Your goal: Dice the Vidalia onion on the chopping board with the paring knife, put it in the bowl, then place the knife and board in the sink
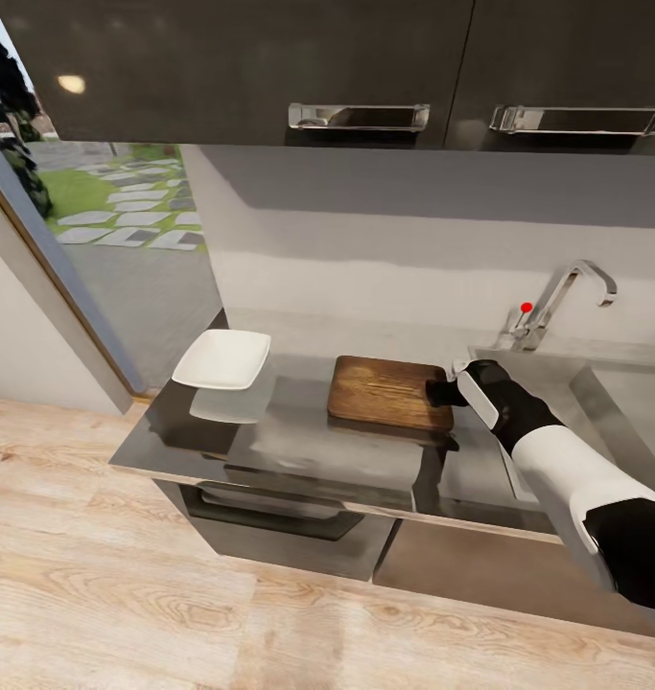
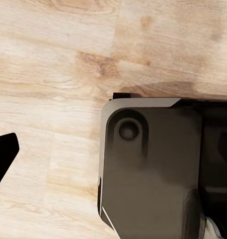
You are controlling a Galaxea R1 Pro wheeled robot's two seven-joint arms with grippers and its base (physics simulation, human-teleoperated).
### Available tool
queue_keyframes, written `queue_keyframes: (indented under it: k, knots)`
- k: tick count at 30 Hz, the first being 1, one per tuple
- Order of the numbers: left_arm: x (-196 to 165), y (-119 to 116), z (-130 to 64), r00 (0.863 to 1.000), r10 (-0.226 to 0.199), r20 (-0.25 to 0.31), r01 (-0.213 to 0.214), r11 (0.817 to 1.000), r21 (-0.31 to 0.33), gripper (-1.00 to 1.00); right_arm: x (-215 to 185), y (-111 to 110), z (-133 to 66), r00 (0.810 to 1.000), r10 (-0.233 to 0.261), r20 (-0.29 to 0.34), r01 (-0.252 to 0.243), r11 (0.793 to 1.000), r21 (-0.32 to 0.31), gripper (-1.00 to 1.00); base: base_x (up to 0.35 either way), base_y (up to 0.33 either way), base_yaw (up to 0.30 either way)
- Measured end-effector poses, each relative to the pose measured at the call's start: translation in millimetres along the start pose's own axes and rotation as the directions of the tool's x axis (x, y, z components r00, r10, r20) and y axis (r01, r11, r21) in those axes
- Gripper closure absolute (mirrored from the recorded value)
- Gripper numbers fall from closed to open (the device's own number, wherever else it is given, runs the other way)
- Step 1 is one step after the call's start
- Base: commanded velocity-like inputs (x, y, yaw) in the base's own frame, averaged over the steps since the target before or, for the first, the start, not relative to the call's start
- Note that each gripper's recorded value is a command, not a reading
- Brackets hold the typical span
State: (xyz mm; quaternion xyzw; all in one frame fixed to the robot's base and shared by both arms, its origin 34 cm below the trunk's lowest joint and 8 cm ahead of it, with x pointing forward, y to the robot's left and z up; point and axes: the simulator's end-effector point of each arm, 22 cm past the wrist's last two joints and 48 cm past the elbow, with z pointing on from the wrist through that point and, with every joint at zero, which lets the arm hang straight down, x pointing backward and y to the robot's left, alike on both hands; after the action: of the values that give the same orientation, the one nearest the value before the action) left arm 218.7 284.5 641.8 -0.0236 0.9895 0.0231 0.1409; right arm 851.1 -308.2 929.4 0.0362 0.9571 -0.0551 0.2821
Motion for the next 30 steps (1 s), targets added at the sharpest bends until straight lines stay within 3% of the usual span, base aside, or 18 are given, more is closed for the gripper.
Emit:
queue_keyframes:
  k: [11,19,30]
  knots:
    - [0,0,0.0,1.000,0.000,0.000,0.000,1.000,0.000,-1.00,0,-1,0.1,1.000,0.003,-0.001,-0.003,1.000,0.003,1.00,0.000,0.000,0.000]
    - [0,0,0.0,1.000,0.000,0.000,0.000,1.000,0.000,-1.00,10,-12,5.3,0.996,0.078,-0.032,-0.078,0.997,0.000,1.00,0.000,0.000,0.000]
    - [0,0,0.0,1.000,0.000,0.000,0.000,1.000,0.000,-1.00,11,-11,5.8,0.995,0.090,-0.036,-0.090,0.996,-0.005,1.00,0.000,0.000,0.000]
